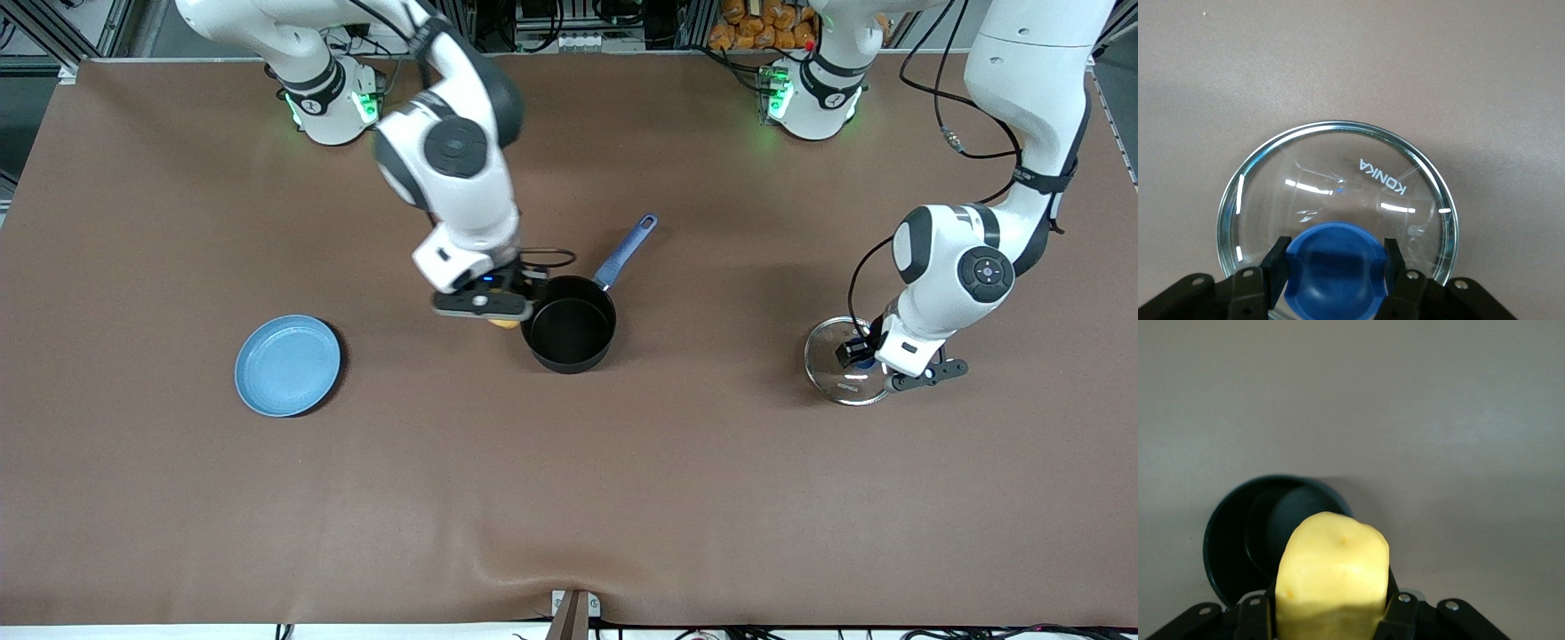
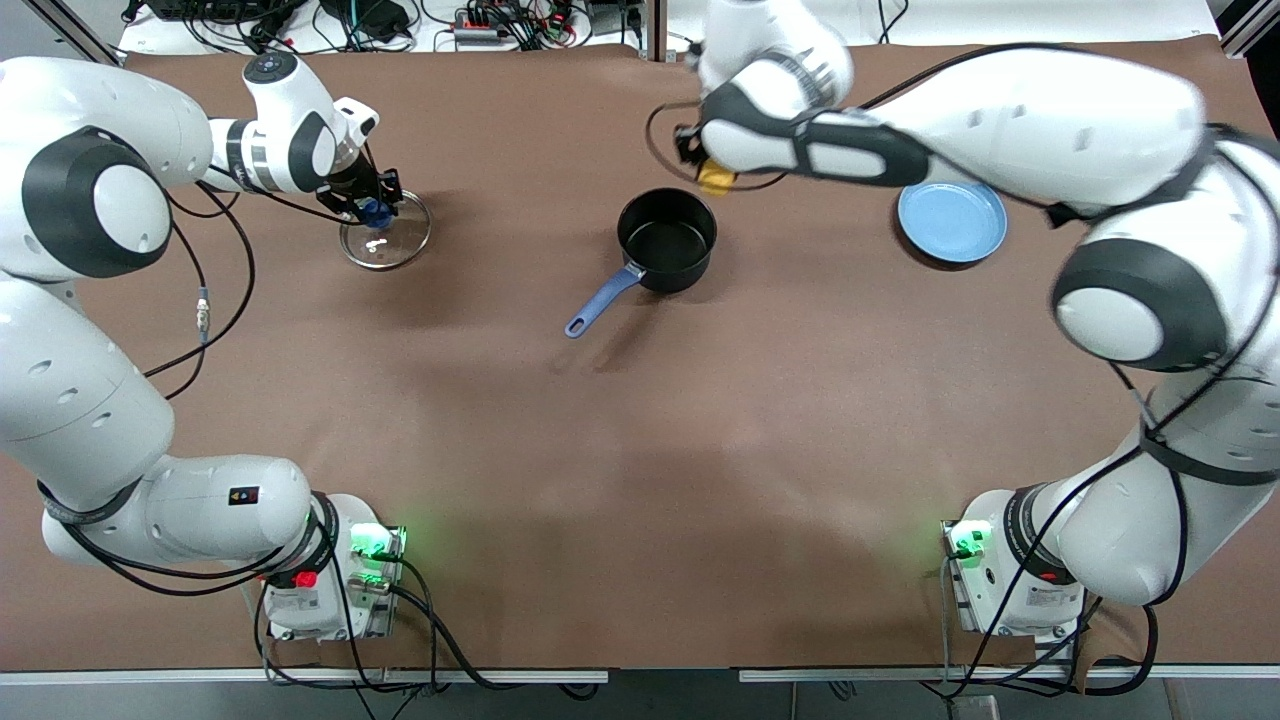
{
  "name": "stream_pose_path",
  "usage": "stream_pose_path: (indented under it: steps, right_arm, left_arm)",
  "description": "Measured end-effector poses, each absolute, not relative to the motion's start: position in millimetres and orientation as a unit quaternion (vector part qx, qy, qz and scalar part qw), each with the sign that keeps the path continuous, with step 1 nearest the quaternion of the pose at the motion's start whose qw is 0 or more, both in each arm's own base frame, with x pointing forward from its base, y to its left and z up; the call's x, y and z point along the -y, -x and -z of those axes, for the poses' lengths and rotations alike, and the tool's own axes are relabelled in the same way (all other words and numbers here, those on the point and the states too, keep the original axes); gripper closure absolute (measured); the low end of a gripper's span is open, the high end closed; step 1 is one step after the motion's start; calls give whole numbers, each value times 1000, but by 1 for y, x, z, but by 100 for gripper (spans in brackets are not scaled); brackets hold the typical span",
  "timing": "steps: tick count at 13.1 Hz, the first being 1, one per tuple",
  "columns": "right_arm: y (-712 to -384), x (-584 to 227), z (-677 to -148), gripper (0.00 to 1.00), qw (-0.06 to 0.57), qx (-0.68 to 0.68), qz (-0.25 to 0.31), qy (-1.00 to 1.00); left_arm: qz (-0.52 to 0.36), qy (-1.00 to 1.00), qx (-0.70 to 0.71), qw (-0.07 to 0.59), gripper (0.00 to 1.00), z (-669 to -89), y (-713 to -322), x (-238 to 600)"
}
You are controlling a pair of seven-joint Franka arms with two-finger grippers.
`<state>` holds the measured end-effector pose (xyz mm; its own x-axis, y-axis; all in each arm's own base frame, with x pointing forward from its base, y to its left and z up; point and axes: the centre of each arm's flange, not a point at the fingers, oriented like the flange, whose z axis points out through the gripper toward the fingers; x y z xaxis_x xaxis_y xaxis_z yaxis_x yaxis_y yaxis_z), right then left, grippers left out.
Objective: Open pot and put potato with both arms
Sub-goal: 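Set the lid down with the left gripper while the right gripper carries the potato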
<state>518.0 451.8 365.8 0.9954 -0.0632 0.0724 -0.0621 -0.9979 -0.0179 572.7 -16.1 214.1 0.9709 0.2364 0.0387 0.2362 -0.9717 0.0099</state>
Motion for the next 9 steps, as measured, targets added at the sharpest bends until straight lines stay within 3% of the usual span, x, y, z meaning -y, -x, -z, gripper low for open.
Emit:
stream_pose_path:
  steps: [1, 4, 9]
  right_arm:
    - [-516, -465, -348, 46, 2, -23, 32, 999]
    - [-518, -487, -302, 46, 1, -10, 30, 999]
    - [-525, -498, -256, 46, 27, -7, 47, 998]
  left_arm:
    - [-20, -993, -119, 3, 33, -214, -573, 16]
    - [-41, -992, -119, 6, 2, -233, -588, 16]
    - [-67, -991, -118, -2, 0, -364, -615, 19]
